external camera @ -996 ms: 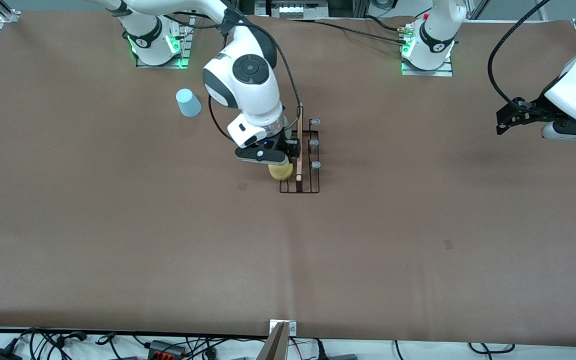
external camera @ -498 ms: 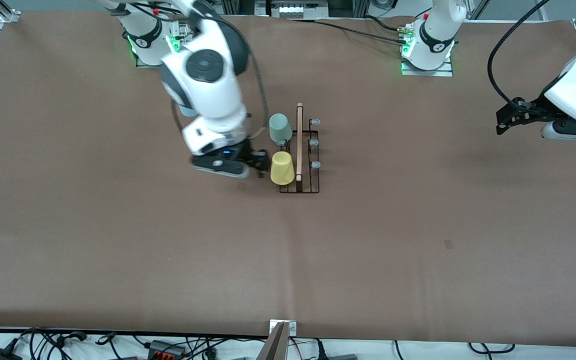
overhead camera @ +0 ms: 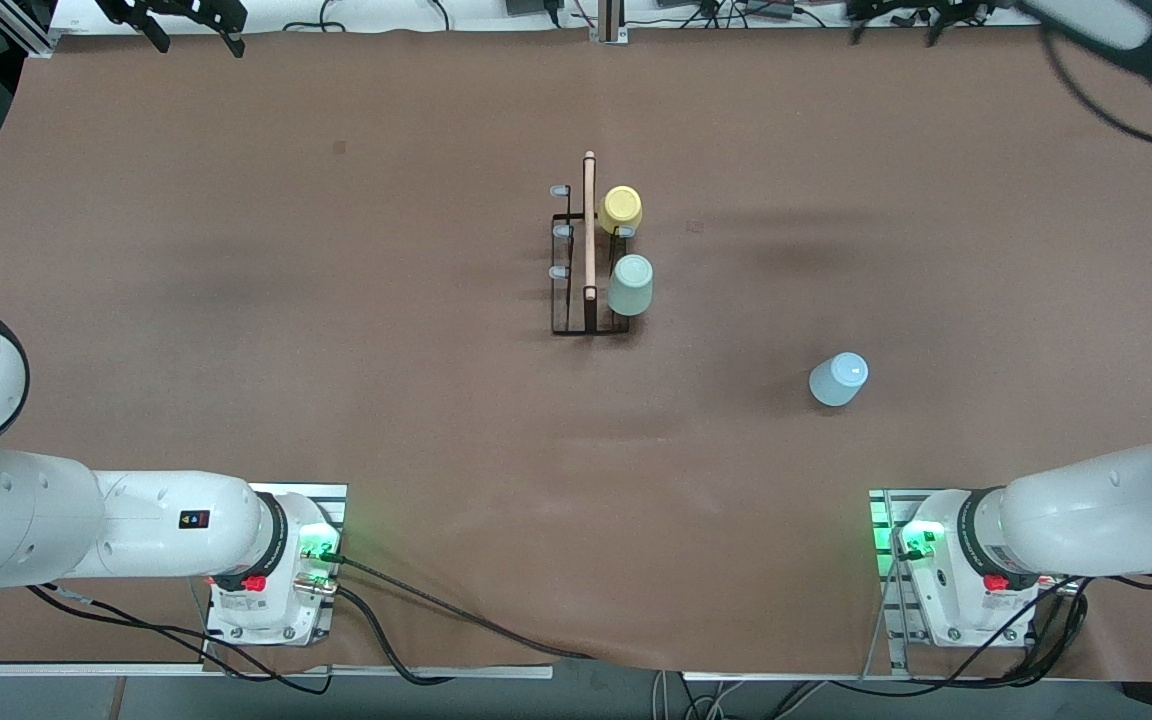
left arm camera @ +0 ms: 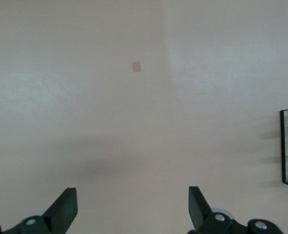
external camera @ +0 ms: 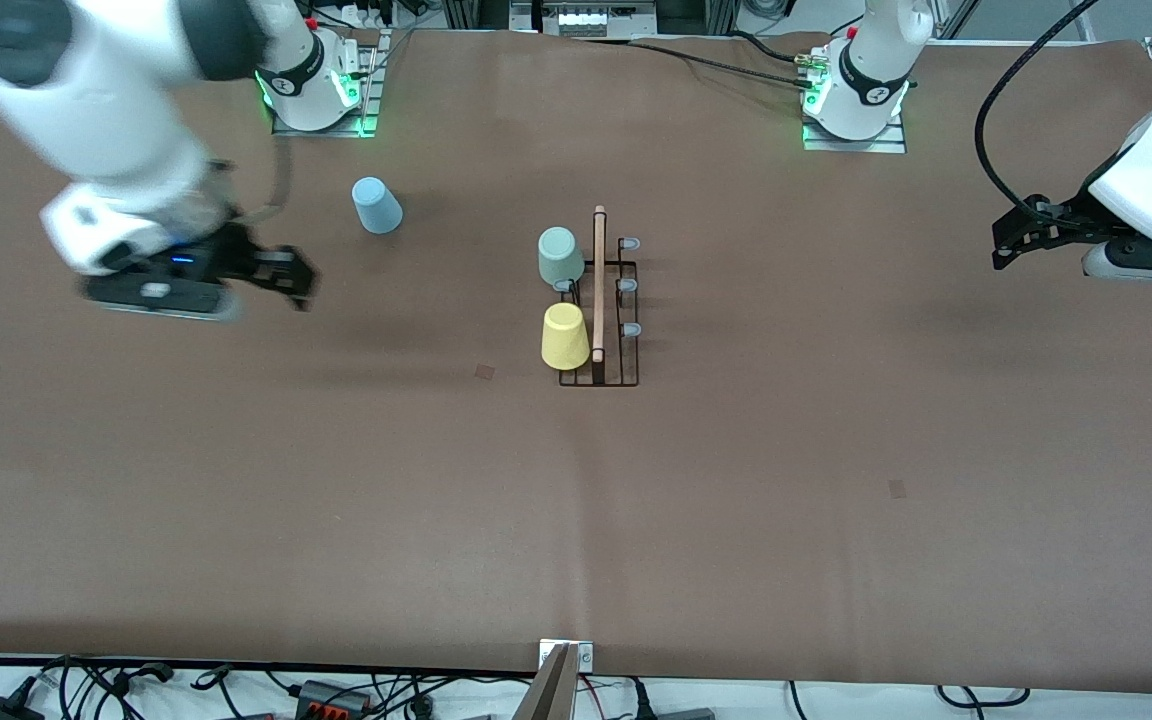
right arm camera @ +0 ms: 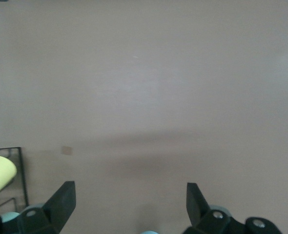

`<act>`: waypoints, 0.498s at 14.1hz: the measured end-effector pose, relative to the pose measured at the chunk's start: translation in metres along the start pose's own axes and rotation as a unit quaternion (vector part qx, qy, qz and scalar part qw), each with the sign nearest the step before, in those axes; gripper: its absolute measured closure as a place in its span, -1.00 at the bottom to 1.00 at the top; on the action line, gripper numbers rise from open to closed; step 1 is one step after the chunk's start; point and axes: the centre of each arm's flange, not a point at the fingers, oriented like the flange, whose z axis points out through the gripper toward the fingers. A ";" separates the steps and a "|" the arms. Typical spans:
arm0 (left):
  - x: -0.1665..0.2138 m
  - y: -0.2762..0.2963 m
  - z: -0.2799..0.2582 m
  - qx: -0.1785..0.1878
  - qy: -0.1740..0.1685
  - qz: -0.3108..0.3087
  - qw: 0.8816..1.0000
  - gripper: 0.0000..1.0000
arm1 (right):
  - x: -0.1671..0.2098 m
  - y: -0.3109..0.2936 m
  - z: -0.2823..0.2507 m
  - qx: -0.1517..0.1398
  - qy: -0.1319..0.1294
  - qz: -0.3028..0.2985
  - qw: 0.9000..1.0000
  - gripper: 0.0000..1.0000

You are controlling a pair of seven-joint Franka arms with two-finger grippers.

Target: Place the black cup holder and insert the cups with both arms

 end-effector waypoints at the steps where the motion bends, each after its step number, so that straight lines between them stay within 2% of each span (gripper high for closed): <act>1: 0.000 0.000 0.000 0.000 0.000 0.000 1.000 -1.00 | 0.008 0.036 -0.005 0.005 -0.003 0.006 1.000 -1.00; 3: 0.000 0.000 0.000 0.000 0.000 0.000 1.000 -1.00 | 0.020 0.120 -0.010 0.013 -0.012 0.024 1.000 -1.00; 5: 0.000 0.000 0.000 0.000 0.000 0.000 1.000 -1.00 | 0.023 0.190 -0.016 0.008 -0.024 0.051 0.998 -1.00; 7: 0.000 0.000 0.000 0.000 0.000 0.000 1.000 -1.00 | 0.019 0.222 -0.027 0.005 -0.037 0.071 0.997 -1.00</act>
